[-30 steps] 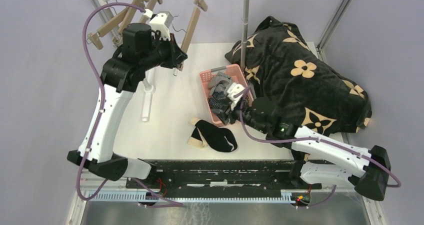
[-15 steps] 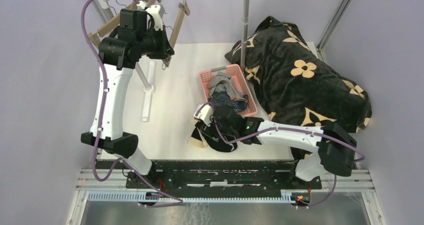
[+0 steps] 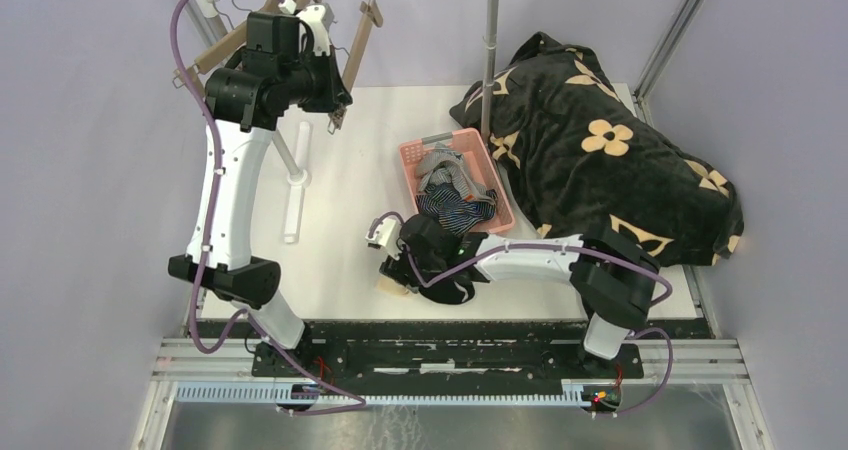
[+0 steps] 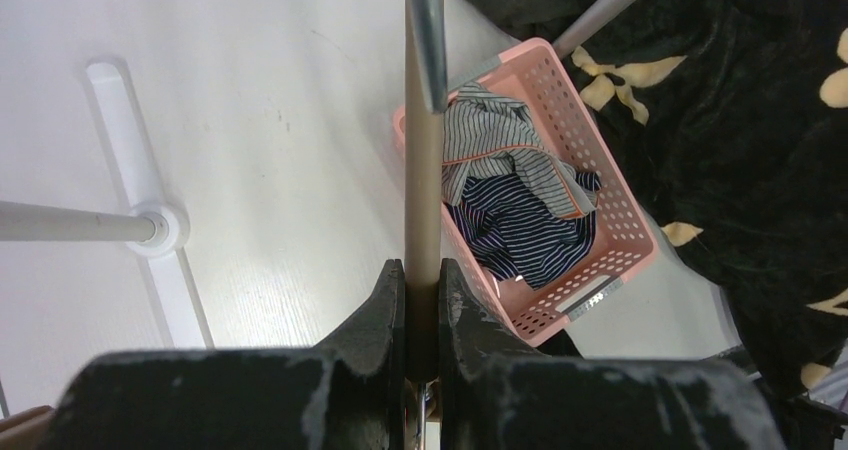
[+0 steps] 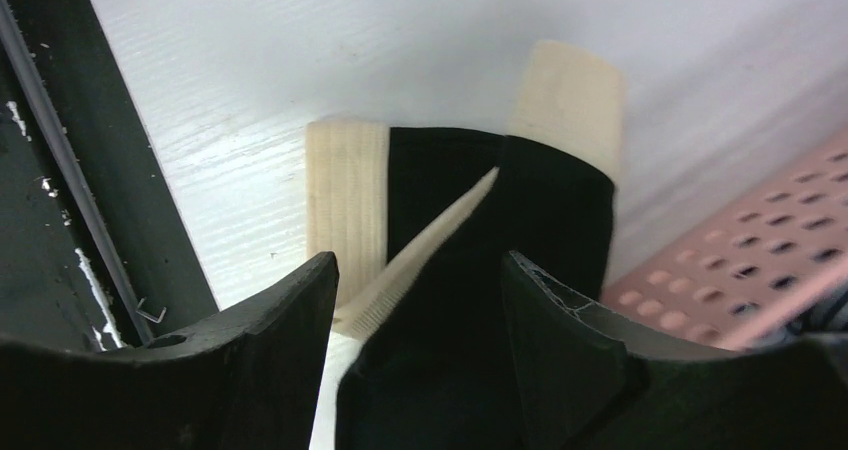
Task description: Remove the underwear clipped to the hanger
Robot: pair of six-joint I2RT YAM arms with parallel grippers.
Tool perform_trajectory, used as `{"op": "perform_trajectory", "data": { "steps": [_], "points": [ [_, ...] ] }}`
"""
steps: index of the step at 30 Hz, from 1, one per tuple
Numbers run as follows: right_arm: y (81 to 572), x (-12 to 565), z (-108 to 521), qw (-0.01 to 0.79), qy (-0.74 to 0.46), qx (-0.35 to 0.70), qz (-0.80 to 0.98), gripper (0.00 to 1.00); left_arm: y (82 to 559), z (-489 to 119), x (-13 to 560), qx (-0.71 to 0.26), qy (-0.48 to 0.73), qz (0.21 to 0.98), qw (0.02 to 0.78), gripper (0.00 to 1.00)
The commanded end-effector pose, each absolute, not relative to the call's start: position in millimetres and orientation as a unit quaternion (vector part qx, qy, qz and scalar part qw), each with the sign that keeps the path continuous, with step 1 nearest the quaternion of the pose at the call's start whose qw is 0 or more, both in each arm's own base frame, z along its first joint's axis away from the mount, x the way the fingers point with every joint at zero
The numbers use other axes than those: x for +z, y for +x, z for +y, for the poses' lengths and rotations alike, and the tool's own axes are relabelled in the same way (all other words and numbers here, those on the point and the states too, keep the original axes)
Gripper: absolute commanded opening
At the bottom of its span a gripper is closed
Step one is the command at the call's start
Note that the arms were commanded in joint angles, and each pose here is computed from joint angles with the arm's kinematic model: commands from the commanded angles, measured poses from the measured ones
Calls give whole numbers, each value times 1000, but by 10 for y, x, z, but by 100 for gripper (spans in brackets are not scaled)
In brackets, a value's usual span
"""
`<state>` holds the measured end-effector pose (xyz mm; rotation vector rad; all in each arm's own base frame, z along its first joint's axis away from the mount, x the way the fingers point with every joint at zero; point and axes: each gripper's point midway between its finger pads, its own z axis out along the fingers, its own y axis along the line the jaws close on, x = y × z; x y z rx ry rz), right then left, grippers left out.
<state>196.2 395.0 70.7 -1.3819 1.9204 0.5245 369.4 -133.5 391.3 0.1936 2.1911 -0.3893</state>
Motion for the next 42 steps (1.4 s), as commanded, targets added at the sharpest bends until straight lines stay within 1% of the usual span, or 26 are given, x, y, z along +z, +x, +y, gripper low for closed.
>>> {"op": "perform_trajectory", "data": {
  "steps": [1,4,8,11,13,14,15,18,22,27,32,35,42],
  "points": [
    [1841,670,4255,332,-539,260,729,70,3855,-1363,4223,-166,65,851,494,3],
    [1803,458,4277,302,-548,257,737,66,3892,-1380,4271,-171,63,846,502,3],
    [1699,208,4310,253,-562,265,742,53,3906,-1408,4355,-180,63,837,513,3],
    [1620,88,4325,223,-568,275,743,42,3924,-1384,4436,-178,55,827,530,3],
    [1577,48,4344,208,-572,281,742,26,3939,-1372,4493,-176,52,822,539,3],
    [1552,24,4342,197,-574,283,742,13,3946,-1377,4513,-178,52,819,543,3],
    [1547,22,4352,192,-576,283,742,3,3950,-1384,4546,-181,51,815,548,3],
    [1570,133,4392,204,-577,287,737,1,3969,-1386,4611,-184,49,808,558,3],
    [1654,446,4356,261,-565,283,730,1,3994,-1368,4697,-180,46,800,570,3],
    [1771,883,4270,337,-554,245,720,1,4042,-1383,4854,-186,46,785,590,3],
    [1777,1429,4204,409,-533,258,694,1,4144,-1384,4970,-184,43,767,613,3],
    [1833,1668,4126,442,-519,252,687,1,4232,-1367,4923,-173,40,769,614,3],
    [2087,2180,3835,532,-475,195,673,1,4441,-1398,4823,-169,37,771,613,3]
  ]
}}
